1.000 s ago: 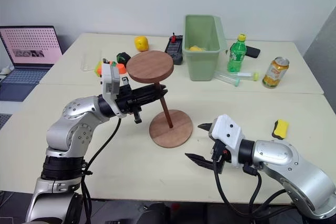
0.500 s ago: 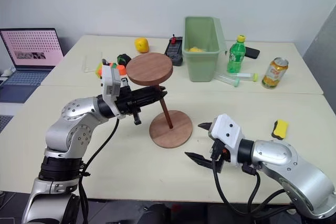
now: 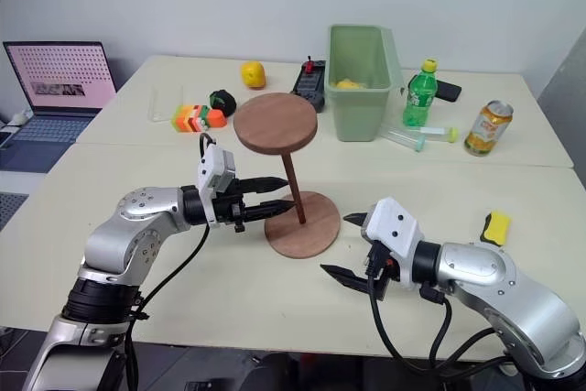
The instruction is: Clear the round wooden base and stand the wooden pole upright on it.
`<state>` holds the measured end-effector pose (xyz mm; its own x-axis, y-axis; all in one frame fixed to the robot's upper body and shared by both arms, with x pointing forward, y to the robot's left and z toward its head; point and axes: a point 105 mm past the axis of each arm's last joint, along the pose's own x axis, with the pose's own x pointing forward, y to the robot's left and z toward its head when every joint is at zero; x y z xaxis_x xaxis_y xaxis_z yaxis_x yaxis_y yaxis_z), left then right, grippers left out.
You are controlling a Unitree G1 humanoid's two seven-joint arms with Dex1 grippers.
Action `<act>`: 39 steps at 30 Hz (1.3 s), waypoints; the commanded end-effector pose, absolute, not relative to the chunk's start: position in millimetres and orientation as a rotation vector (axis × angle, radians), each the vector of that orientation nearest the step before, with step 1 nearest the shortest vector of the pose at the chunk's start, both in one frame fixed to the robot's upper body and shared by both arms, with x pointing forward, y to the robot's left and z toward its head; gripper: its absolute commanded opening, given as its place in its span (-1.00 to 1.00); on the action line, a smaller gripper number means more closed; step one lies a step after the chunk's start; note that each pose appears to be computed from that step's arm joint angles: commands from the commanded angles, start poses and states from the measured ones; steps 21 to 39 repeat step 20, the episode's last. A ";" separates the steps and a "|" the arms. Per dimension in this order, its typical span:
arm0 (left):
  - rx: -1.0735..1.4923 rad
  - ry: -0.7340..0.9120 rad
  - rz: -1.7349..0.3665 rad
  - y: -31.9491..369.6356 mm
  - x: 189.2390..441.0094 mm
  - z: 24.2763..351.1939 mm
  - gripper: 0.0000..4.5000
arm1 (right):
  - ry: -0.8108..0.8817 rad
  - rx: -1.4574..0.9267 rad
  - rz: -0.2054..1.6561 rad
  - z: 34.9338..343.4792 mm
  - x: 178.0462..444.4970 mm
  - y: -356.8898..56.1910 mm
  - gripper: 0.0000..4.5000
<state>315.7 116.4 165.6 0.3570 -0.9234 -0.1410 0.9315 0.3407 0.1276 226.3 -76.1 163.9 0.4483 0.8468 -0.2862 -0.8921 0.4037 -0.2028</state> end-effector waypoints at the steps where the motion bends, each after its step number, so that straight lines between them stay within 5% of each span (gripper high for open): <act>1: 0.275 0.024 -1.218 120.2 311.9 173.4 0.05 | 0.093 -0.363 1.102 172.9 225.6 -75.0 1.00; 17: 0.523 0.251 -0.891 245.1 294.0 185.9 0.05 | 0.126 -0.411 1.038 195.4 234.5 -150.2 1.00; 39: 0.488 0.227 -0.845 251.3 293.0 186.4 0.05 | 0.135 -0.414 1.061 194.5 230.8 -152.3 1.00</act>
